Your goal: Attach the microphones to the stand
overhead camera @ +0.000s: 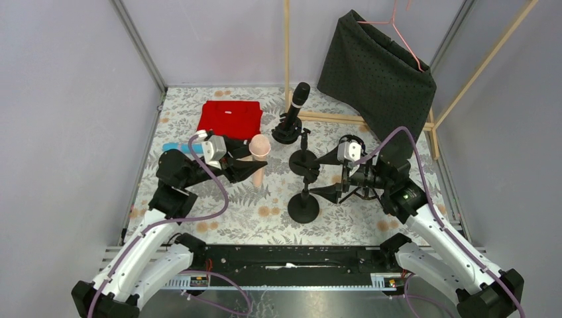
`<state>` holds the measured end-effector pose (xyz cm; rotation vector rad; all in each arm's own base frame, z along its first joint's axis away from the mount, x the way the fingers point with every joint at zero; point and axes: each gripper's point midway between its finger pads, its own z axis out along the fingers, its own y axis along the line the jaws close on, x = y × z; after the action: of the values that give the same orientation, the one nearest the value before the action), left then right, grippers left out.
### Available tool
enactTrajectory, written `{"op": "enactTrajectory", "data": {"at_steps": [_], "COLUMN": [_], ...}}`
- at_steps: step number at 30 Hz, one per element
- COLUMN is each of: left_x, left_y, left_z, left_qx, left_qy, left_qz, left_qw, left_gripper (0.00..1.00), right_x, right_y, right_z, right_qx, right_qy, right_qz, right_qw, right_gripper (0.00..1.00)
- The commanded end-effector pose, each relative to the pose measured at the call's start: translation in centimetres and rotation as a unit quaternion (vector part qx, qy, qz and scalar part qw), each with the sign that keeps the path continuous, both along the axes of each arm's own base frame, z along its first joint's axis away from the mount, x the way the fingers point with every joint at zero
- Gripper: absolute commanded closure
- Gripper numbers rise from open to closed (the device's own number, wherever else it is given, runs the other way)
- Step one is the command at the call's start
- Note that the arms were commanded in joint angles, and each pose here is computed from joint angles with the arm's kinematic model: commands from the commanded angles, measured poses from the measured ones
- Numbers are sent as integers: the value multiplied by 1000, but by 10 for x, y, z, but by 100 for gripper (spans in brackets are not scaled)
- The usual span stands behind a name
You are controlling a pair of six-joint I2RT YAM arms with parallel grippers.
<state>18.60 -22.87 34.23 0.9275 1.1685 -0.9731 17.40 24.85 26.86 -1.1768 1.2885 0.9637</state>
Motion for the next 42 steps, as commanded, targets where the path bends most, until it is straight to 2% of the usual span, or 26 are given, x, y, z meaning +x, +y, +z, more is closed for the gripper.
{"op": "enactTrajectory", "data": {"at_steps": [1,5,12,42], "left_x": [-7,-12,-12,-17], "left_y": [-10,-25,-47,-68], "left_z": [34,43,50,54], "left_qx": [-9,3,26,48], "left_qy": [-60,-92,-110,-156], "left_qz": [-17,-33,-54,-93], "left_qw": [998,995,992,982], "left_gripper": [100,100,100,100], "right_x": [6,4,6,4], "right_y": [2,3,4,6], "right_z": [10,15,12,5], "right_qx": [20,32,32,30], "right_qy": [-15,-15,-8,10], "right_qz": [-8,-6,-5,1], "right_qw": [1000,999,999,1000], "right_gripper": [9,9,12,15]}}
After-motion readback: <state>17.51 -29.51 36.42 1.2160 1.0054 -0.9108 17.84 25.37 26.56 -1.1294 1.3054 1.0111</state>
